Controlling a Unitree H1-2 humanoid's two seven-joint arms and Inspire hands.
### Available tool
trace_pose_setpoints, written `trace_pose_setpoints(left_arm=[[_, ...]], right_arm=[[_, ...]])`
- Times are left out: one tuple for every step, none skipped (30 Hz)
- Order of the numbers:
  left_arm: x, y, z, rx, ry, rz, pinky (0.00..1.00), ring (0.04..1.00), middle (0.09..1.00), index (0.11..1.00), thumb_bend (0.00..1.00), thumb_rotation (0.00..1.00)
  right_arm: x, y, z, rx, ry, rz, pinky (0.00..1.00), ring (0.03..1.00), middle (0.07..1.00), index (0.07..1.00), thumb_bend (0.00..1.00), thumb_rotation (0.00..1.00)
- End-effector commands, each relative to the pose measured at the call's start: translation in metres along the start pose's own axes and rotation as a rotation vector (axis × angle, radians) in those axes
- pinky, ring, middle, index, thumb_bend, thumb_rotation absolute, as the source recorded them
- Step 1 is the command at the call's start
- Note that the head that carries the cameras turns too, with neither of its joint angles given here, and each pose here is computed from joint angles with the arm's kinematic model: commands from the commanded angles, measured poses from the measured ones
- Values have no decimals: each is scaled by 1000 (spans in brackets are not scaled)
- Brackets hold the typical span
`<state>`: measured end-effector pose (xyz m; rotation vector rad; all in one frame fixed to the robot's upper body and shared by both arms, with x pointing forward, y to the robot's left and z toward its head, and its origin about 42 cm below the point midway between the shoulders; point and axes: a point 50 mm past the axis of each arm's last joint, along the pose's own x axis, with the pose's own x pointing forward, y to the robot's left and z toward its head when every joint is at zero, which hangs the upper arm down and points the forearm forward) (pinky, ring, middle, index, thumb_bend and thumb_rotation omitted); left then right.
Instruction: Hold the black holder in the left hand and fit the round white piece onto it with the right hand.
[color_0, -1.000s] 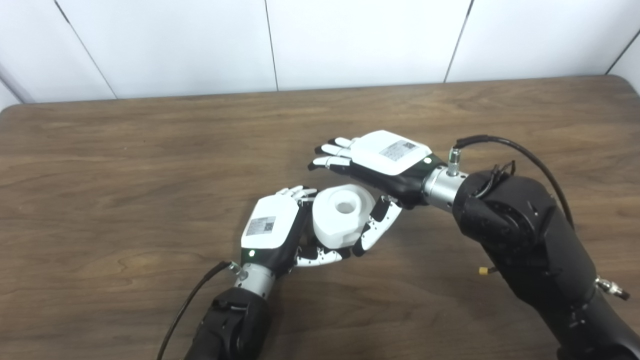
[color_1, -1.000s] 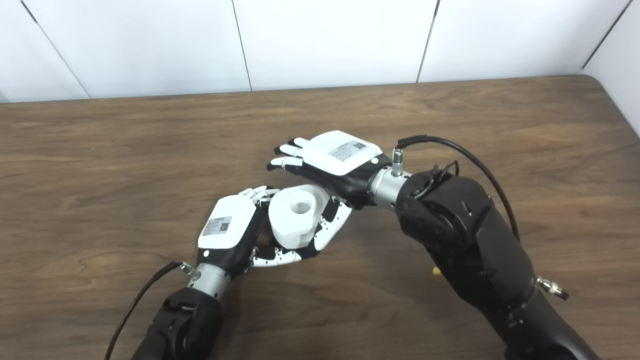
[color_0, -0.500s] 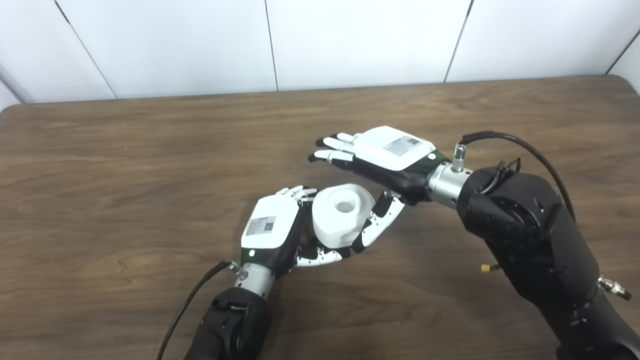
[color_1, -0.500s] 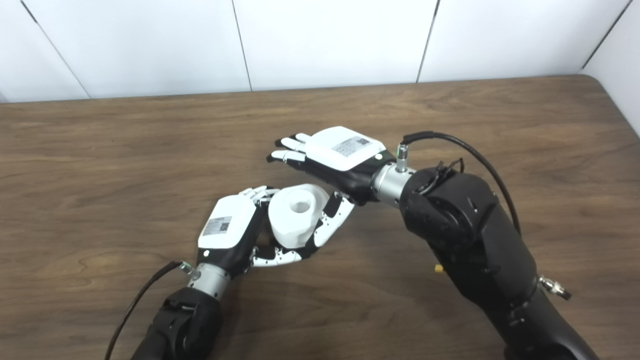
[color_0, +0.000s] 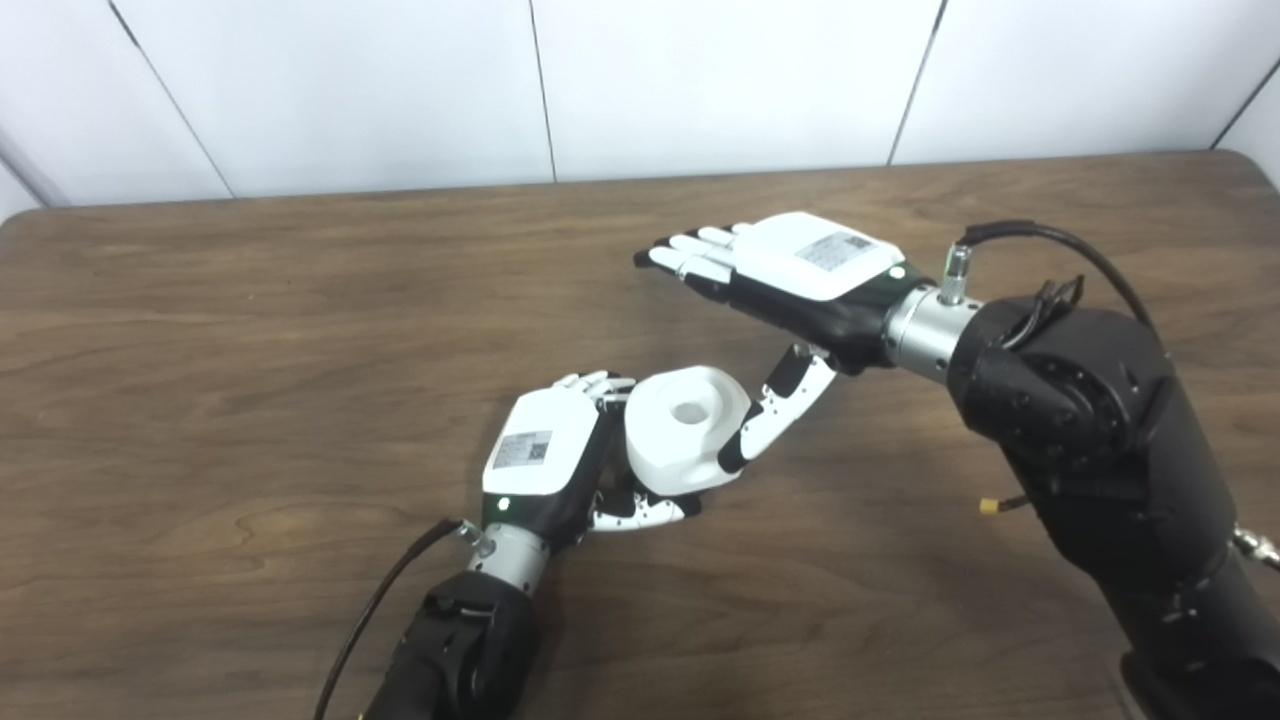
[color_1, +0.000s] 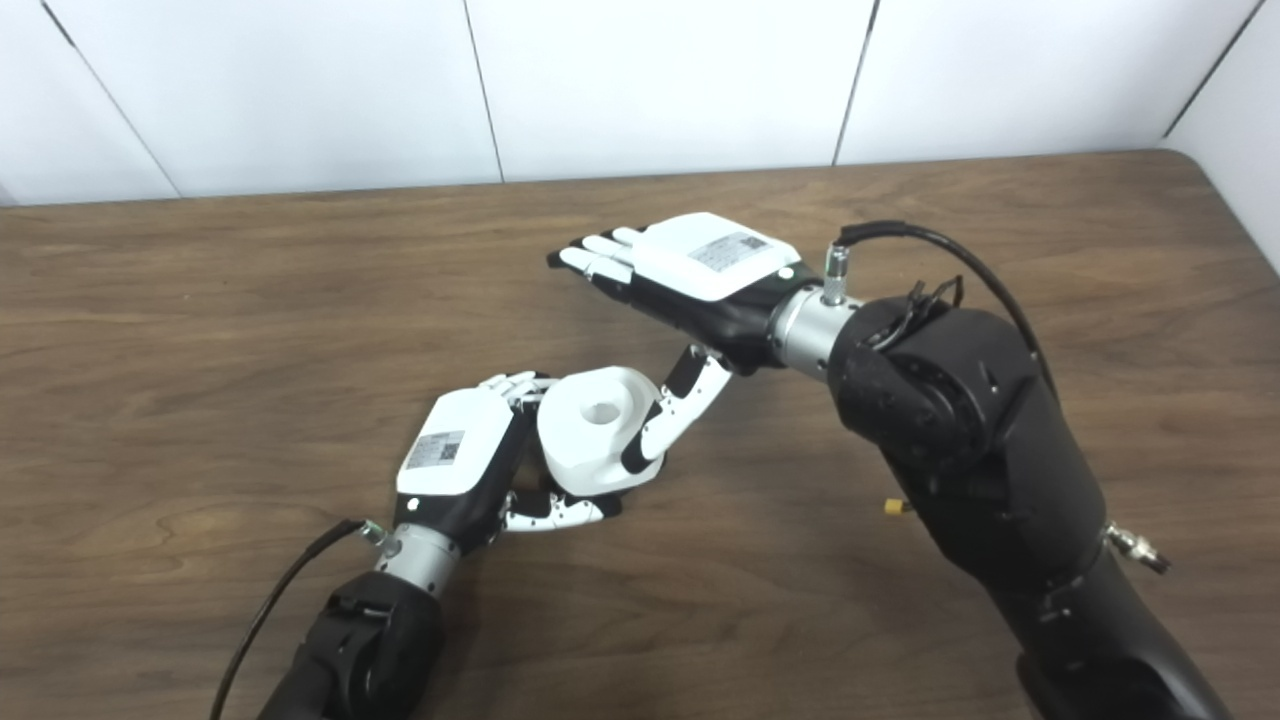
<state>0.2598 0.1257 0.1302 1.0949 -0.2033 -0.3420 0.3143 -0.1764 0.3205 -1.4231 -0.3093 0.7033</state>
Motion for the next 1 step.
trace_pose_setpoints(left_arm=[[-10,-26,-19,7,78,-144,856,859,791,487,523,51]], right_arm=[[-10,-23,0,-51,2,-79,1000,1000,1000,1000,1000,500]])
